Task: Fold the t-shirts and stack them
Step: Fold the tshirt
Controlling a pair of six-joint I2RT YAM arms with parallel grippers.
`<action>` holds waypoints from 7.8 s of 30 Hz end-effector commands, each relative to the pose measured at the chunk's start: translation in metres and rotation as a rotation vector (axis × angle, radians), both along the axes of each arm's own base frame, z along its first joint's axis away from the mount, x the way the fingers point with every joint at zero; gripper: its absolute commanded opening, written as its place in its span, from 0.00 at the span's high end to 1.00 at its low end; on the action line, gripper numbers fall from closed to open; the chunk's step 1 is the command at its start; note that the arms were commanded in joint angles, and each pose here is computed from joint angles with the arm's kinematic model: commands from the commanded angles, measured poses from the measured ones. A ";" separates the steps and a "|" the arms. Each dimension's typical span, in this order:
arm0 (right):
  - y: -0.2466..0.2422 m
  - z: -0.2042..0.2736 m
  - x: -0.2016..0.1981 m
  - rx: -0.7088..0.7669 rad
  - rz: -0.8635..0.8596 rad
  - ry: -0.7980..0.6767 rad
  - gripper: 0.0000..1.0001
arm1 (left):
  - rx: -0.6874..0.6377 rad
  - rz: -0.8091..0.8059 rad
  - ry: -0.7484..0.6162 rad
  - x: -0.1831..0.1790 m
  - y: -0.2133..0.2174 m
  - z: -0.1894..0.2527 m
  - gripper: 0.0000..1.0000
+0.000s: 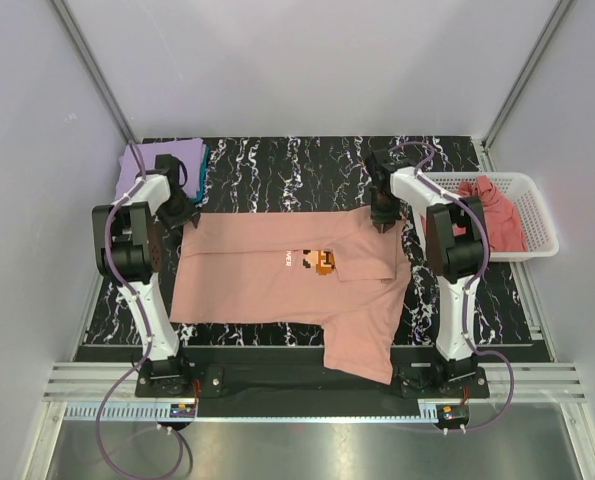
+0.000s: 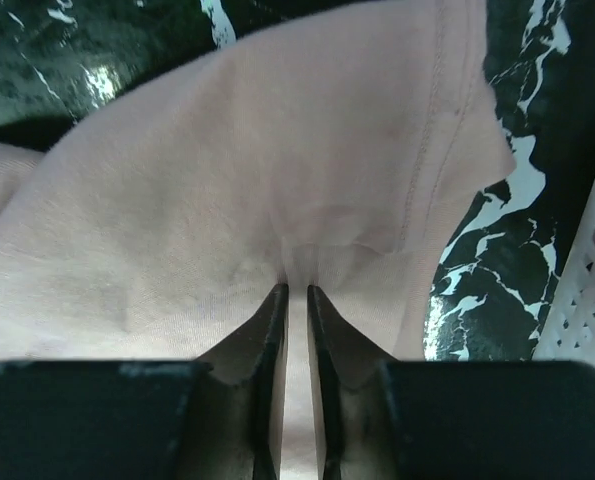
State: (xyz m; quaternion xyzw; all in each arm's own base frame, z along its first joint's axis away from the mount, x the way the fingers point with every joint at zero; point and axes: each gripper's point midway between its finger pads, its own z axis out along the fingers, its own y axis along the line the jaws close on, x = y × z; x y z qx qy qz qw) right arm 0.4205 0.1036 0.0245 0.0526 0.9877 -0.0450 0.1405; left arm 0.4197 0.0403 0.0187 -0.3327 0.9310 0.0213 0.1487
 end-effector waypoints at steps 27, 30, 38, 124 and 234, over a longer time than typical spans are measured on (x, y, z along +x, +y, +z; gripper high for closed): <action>0.006 0.046 0.012 0.047 0.001 -0.161 0.72 | 0.124 0.080 -0.040 0.004 0.040 0.052 0.44; -0.002 0.050 0.025 0.065 -0.038 -0.163 0.67 | 0.111 0.061 -0.108 0.021 0.030 0.073 0.43; -0.019 0.034 0.020 0.024 -0.090 -0.099 0.69 | -0.079 -0.020 -0.189 0.036 -0.014 0.056 0.43; -0.022 0.091 -0.042 0.109 0.061 -0.082 0.71 | -0.096 -0.008 -0.137 0.043 -0.016 0.033 0.37; -0.013 0.018 -0.143 0.208 -0.230 0.095 0.74 | -0.409 -0.708 0.090 -0.169 -0.406 0.025 1.00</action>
